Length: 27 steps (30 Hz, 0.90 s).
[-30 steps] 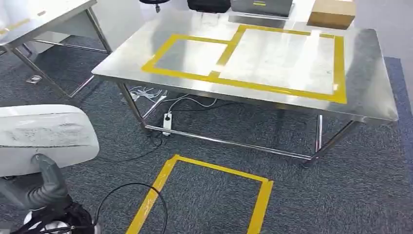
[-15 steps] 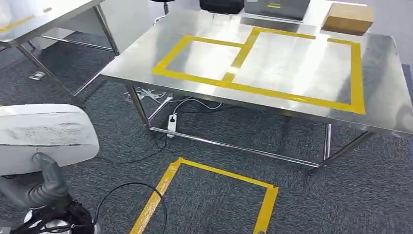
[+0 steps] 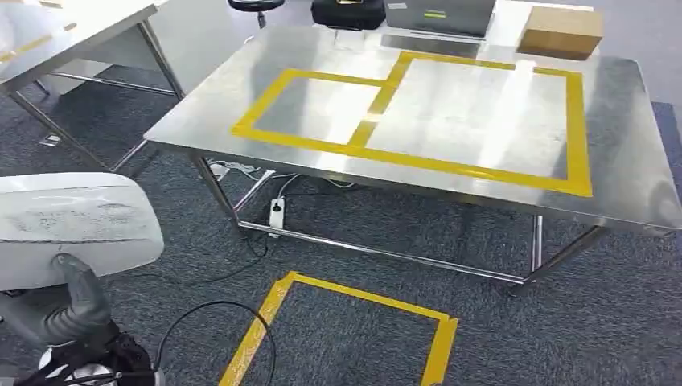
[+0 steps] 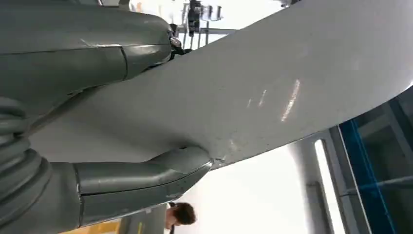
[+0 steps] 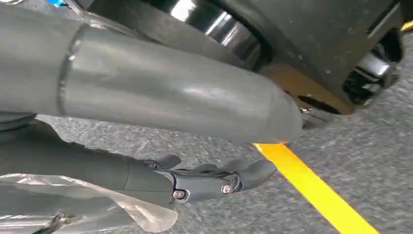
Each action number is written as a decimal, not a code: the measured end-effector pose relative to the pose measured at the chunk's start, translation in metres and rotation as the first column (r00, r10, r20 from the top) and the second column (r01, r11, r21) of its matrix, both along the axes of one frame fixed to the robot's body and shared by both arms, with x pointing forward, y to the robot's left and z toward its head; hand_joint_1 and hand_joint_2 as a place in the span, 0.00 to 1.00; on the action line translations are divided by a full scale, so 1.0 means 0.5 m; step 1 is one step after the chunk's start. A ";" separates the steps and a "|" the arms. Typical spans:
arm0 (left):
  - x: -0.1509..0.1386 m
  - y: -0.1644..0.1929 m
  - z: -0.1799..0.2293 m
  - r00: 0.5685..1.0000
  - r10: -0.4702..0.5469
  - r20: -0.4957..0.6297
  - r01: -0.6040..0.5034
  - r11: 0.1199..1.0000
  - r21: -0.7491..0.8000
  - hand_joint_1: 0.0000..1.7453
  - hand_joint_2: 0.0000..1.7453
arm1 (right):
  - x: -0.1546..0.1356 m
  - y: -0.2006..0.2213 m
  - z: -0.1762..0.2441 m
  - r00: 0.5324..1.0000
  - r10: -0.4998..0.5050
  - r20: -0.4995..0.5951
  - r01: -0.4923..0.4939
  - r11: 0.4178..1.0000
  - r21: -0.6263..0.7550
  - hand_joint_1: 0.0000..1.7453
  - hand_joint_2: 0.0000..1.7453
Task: Take the parts from the cabinet and place them on the table.
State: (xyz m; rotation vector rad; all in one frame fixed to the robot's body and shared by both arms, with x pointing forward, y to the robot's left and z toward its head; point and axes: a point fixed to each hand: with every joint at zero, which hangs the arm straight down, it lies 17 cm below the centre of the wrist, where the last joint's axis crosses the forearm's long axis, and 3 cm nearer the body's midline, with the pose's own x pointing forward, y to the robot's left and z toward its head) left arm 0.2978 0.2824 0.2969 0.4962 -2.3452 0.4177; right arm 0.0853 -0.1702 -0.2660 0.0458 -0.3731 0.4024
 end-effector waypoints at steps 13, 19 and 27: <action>0.001 0.000 -0.002 1.000 -0.001 -0.003 0.001 1.000 0.000 1.00 1.00 | 0.000 0.001 0.000 1.000 0.004 -0.001 -0.004 1.000 0.003 0.00 0.00; 0.001 -0.001 -0.001 1.000 -0.002 -0.001 0.002 1.000 -0.001 1.00 1.00 | 0.004 -0.003 0.000 1.000 0.003 -0.001 -0.003 1.000 -0.007 0.00 0.00; 0.002 0.000 0.000 1.000 -0.001 0.001 0.001 1.000 0.001 1.00 1.00 | 0.002 -0.006 -0.001 1.000 0.006 0.000 -0.006 1.000 -0.016 0.00 0.00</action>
